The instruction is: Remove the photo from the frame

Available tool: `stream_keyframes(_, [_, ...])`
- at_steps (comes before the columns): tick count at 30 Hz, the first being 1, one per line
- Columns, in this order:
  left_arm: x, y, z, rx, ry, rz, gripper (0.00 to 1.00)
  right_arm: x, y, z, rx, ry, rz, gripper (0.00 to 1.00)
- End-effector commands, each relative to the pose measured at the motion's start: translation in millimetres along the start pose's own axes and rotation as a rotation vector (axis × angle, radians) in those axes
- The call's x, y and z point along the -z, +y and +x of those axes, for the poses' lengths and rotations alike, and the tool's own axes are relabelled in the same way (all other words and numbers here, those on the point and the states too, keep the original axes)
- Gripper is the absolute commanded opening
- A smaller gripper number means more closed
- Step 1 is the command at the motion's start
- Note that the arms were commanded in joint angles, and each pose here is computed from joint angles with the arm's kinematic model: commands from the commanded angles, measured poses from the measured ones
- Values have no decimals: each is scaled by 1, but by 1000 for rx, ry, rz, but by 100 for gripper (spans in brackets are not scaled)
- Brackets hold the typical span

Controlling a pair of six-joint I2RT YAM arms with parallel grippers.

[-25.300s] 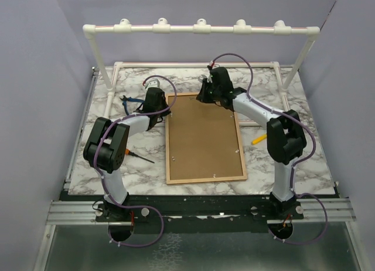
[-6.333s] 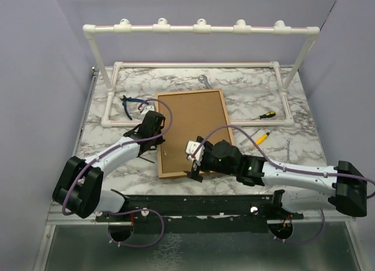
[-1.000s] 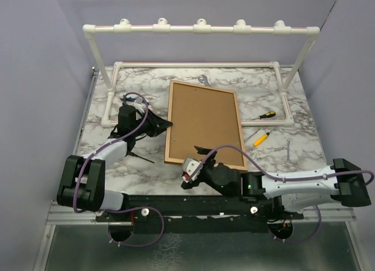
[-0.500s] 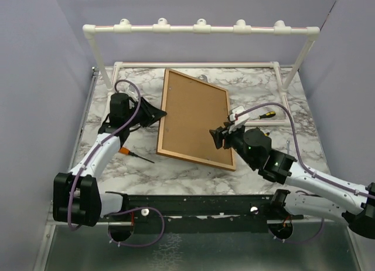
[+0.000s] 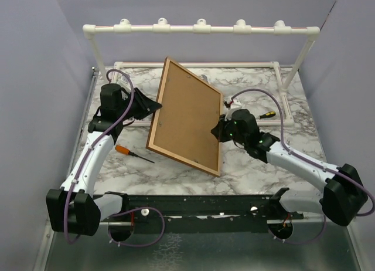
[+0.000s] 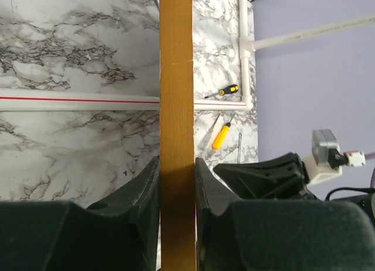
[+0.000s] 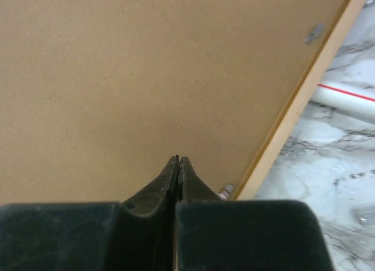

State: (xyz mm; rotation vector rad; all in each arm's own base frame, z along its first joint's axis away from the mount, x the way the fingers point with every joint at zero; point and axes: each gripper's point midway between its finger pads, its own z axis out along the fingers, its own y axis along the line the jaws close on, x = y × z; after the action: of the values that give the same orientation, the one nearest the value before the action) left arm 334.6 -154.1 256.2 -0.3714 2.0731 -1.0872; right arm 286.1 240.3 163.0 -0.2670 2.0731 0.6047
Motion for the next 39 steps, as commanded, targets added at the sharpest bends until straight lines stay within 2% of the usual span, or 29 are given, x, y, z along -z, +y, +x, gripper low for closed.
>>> stream_keyframes(1, [24,-41,-22,-72,-69,85,0,-18,31,-28,-77,-18,-101,1])
stream_keyframes(4, [31,-50,-25,-87,-78,91,0,-41,20,-34,-97,-19,-12,1])
stream_keyframes(8, [39,-59,-29,-99,-90,101,0,-67,5,-27,-125,51,109,1])
stream_keyframes(15, [46,-74,-33,-95,-95,135,0,-90,-21,-28,-138,43,282,1])
stream_keyframes(22, [50,-87,-37,-82,-105,167,0,-104,-37,-19,-122,111,433,0])
stream_keyframes(27, [56,-101,-37,-73,-108,224,0,-110,-35,-14,-130,115,469,1])
stream_keyframes(39, [68,-145,-48,-120,-136,305,0,-127,-7,-15,-146,119,372,0])
